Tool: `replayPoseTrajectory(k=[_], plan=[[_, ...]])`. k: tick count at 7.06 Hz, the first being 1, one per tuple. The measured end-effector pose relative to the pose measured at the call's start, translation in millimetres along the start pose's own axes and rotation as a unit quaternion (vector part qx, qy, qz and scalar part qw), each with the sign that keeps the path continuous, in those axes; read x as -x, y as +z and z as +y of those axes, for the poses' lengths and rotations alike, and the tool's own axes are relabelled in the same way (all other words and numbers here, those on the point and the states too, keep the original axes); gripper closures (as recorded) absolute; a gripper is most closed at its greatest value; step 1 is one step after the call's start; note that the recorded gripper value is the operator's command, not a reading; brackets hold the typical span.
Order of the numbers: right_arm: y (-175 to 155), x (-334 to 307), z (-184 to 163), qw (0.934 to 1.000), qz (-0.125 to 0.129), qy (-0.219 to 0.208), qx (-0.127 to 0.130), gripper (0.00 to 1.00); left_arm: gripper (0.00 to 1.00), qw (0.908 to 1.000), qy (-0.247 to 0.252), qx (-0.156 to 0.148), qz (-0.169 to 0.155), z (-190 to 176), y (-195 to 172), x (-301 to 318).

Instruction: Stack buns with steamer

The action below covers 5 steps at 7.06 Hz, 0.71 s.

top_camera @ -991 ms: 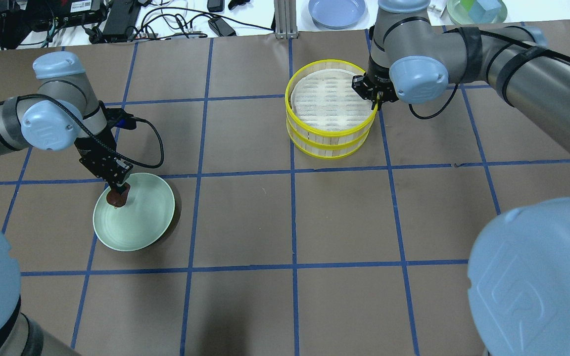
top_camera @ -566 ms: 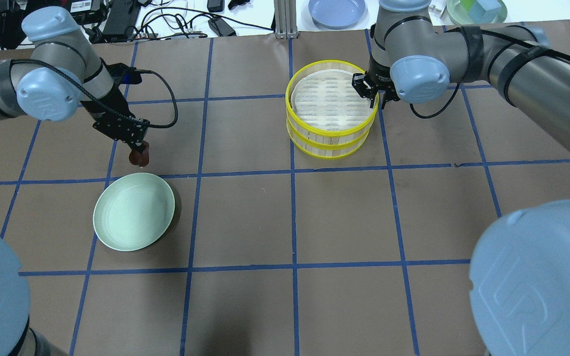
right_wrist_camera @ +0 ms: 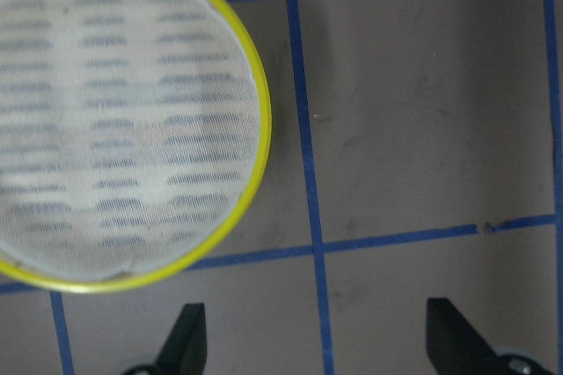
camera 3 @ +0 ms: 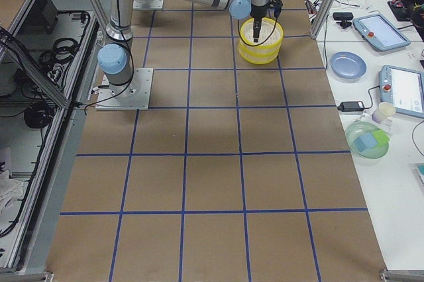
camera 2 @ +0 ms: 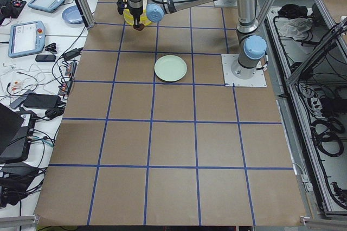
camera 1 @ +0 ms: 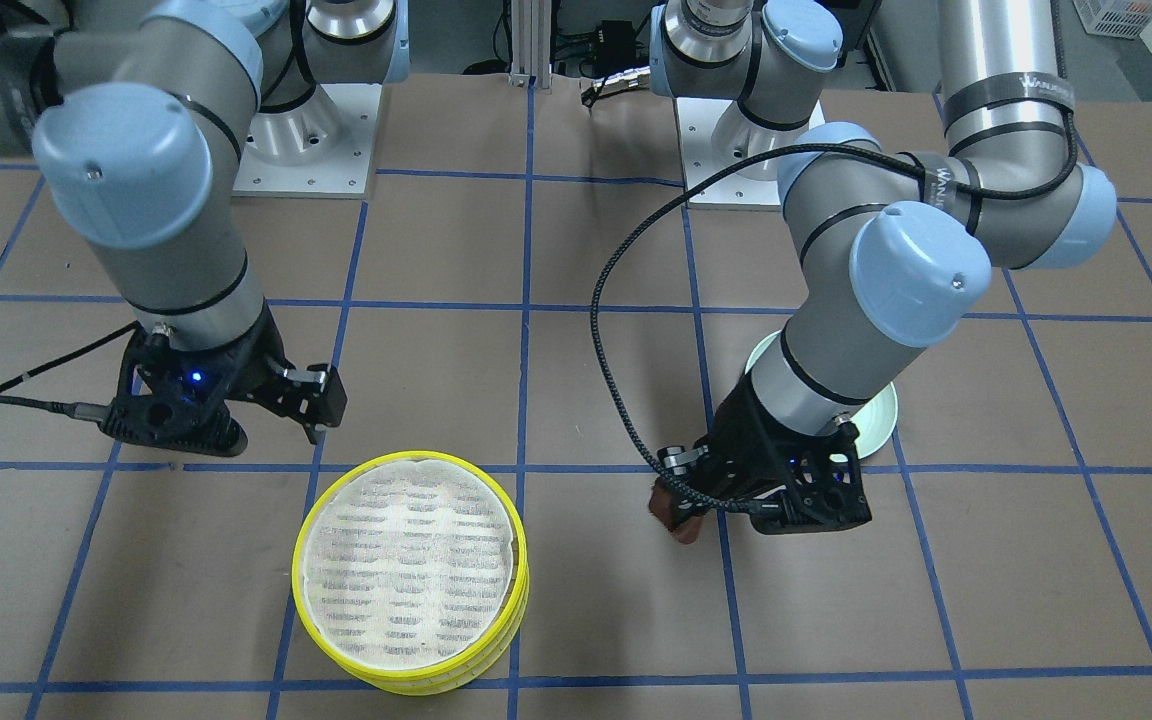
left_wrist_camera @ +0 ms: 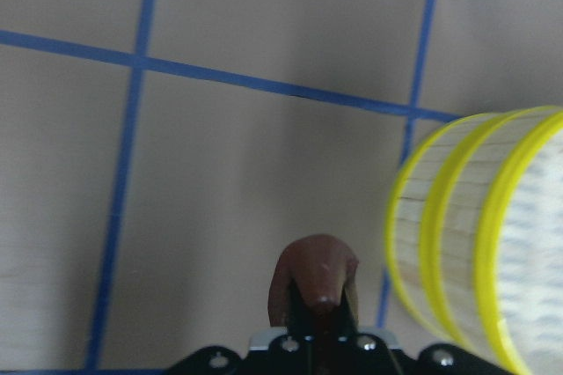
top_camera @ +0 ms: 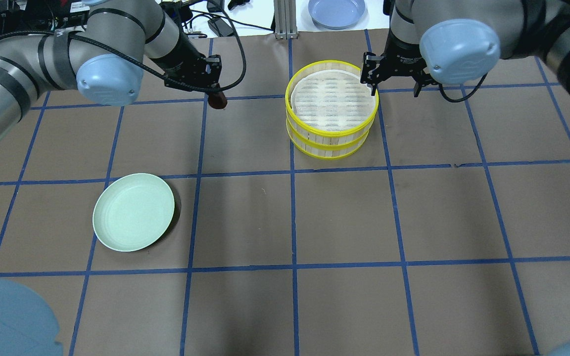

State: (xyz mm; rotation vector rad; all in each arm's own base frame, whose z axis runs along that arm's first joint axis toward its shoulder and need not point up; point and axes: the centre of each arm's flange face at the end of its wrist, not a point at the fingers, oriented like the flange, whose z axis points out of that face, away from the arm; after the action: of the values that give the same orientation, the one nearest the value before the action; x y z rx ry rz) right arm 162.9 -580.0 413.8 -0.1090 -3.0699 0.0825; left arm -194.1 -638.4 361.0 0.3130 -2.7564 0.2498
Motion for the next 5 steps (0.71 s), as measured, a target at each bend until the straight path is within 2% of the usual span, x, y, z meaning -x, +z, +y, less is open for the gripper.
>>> replayPoseTrajectory(k=[1, 2, 3, 4, 5], plan=[[-29, -8, 24, 0.9988, 0.011, -0.046, 0.013, 0.0, 1.0, 0.997, -0.051, -0.007, 0.058, 7, 5, -29], [-59, -16, 46, 0.9958, 0.016, -0.089, 0.011, 0.0, 1.0, 0.9924, -0.079, 0.001, 0.094, 19, 17, -55], [-83, -19, 65, 0.992, 0.01, -0.126, 0.005, 0.0, 1.0, 0.9891, -0.095, 0.013, 0.112, 30, 37, -75], [-95, -18, 74, 0.9886, -0.006, -0.15, -0.002, 0.0, 0.95, 0.9868, -0.102, 0.021, 0.124, 35, 56, -86], [-100, -19, 75, 0.9858, -0.023, -0.166, -0.01, 0.0, 0.28, 0.9846, -0.108, 0.028, 0.135, 36, 72, -90]])
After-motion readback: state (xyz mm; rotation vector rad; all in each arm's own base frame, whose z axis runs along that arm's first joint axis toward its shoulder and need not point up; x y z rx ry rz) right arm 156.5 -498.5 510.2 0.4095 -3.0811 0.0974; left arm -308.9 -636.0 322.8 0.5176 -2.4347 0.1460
